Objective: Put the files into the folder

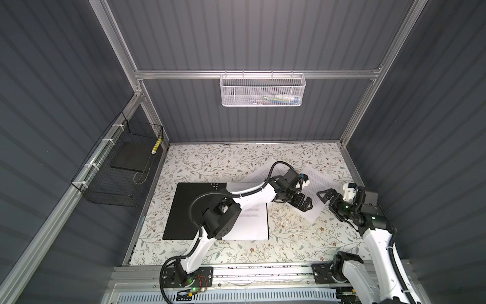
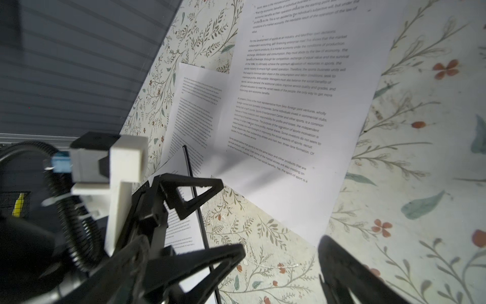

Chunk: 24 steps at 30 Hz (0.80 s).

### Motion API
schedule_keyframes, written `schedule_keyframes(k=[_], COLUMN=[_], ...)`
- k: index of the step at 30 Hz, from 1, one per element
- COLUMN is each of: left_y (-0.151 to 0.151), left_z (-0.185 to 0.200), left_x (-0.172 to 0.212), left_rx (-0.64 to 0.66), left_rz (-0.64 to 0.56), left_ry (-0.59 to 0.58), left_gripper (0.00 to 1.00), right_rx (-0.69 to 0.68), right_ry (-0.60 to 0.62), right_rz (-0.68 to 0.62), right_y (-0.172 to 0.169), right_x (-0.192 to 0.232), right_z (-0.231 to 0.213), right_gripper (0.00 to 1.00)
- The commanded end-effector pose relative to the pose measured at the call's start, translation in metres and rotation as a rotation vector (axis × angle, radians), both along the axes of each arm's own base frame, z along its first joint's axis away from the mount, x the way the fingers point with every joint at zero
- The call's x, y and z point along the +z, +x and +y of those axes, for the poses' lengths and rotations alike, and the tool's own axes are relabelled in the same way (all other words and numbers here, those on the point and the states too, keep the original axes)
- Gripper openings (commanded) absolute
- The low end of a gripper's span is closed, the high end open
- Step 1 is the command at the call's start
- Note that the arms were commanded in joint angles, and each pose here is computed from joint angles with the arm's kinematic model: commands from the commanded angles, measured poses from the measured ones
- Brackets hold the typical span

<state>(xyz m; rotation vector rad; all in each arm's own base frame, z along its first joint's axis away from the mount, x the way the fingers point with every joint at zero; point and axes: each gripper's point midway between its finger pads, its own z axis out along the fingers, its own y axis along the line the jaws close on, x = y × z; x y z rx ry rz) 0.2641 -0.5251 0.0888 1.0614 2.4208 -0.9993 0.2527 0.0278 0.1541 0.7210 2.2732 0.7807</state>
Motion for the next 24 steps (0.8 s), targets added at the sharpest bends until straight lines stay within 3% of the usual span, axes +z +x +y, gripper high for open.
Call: schedule_keyframes(k=[1,8,17,24], left_y=[0.003,0.001,-0.008,-0.026], left_z=[-0.008,-0.002,0.030,0.068], left_x=[-0.002,-0.034,-0.086,-0.091], left_rx=[-0.019,-0.012,0.028,0.090], left_rz=[0.015,0.038,0.073,0.099], left_ry=[-0.016,0.043,0.173,0.233], left_gripper=[1.00,1.00,1.00,1.00], right_rx=[0.007,-0.055,-0.098,-0.208], right_ry=[-0.022,-0.053,-0.021,-0.106], right_rz=[-0.005,0.024,0.146,0.198], right_y=[-0.005,0.007,0.056,0.089], right_x=[0.001,-0.010,-0.039,-0.054], right_z=[-0.001,-0.017,-0.033,-0.065], right_gripper=[0.99,0.99,0.99,0.99])
